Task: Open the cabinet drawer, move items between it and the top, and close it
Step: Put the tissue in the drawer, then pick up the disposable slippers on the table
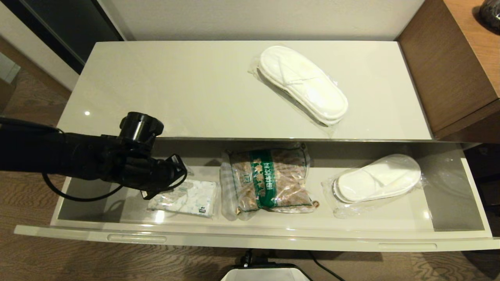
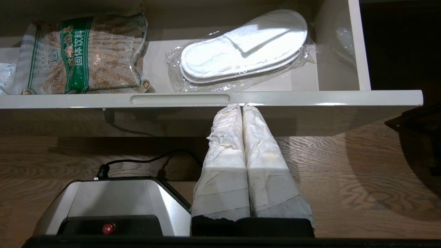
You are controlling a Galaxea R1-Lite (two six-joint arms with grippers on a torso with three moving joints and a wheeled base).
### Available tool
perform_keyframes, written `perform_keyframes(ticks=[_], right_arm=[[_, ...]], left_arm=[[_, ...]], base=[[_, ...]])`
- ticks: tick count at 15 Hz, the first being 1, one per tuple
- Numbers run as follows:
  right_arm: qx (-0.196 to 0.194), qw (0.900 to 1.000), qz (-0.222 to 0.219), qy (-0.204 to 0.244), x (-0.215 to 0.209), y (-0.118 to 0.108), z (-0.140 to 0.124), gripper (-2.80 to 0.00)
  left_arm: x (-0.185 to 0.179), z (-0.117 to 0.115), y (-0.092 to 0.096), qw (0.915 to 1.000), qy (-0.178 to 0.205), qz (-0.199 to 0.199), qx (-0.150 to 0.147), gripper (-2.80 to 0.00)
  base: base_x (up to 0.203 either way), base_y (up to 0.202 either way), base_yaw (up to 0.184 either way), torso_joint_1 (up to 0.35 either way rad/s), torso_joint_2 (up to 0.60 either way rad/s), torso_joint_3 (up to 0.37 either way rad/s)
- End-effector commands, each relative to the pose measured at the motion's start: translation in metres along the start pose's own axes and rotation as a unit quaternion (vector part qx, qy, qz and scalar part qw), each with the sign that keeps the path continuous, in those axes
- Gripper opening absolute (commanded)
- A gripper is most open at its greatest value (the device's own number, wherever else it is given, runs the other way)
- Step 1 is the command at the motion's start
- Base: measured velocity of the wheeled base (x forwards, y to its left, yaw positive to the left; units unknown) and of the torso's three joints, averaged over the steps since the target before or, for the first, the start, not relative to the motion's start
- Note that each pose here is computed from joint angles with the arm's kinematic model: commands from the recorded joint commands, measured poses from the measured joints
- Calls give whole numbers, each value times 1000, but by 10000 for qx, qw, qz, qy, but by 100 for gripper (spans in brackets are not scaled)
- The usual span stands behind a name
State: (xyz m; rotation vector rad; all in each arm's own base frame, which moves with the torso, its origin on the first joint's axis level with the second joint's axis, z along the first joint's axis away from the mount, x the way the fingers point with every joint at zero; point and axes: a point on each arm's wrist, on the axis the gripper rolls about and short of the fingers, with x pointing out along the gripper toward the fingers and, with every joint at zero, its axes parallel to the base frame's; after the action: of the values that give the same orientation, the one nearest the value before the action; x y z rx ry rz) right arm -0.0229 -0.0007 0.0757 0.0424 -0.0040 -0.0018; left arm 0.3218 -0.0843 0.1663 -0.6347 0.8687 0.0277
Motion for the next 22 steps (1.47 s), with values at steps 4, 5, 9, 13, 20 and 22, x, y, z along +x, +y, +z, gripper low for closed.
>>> perform_keyframes(ticks=[4, 5, 9, 13, 20, 22], right_arm=[[5, 10000, 6, -95, -1, 0, -1, -280], [5, 9999, 6, -103, -2, 0, -1, -280], [5, 10000, 6, -95, -1, 0, -1, -280], [5, 10000, 6, -95, -1, 0, -1, -280], [5, 10000, 6, -98, -1, 0, -1, -280], [5, 10000, 6, -95, -1, 0, -1, -280]], left_arm=[[-104, -6, -8, 9968, -505, -613, 115, 0], [-131, -13, -7, 9953, -561, -758, 233, 0], [-204, -50, -7, 9850, -371, -1356, 996, -280], [-216, -54, -9, 9773, -240, -1691, 1255, -280], [-233, -64, 7, 9753, -333, -1780, 1266, -280], [-259, -79, 30, 9756, -466, -1743, 1251, -280]], base=[[0, 0, 0, 0, 0, 0], [0, 0, 0, 0, 0, 0], [0, 0, 0, 0, 0, 0], [0, 0, 0, 0, 0, 0], [0, 0, 0, 0, 0, 0], [0, 0, 0, 0, 0, 0]])
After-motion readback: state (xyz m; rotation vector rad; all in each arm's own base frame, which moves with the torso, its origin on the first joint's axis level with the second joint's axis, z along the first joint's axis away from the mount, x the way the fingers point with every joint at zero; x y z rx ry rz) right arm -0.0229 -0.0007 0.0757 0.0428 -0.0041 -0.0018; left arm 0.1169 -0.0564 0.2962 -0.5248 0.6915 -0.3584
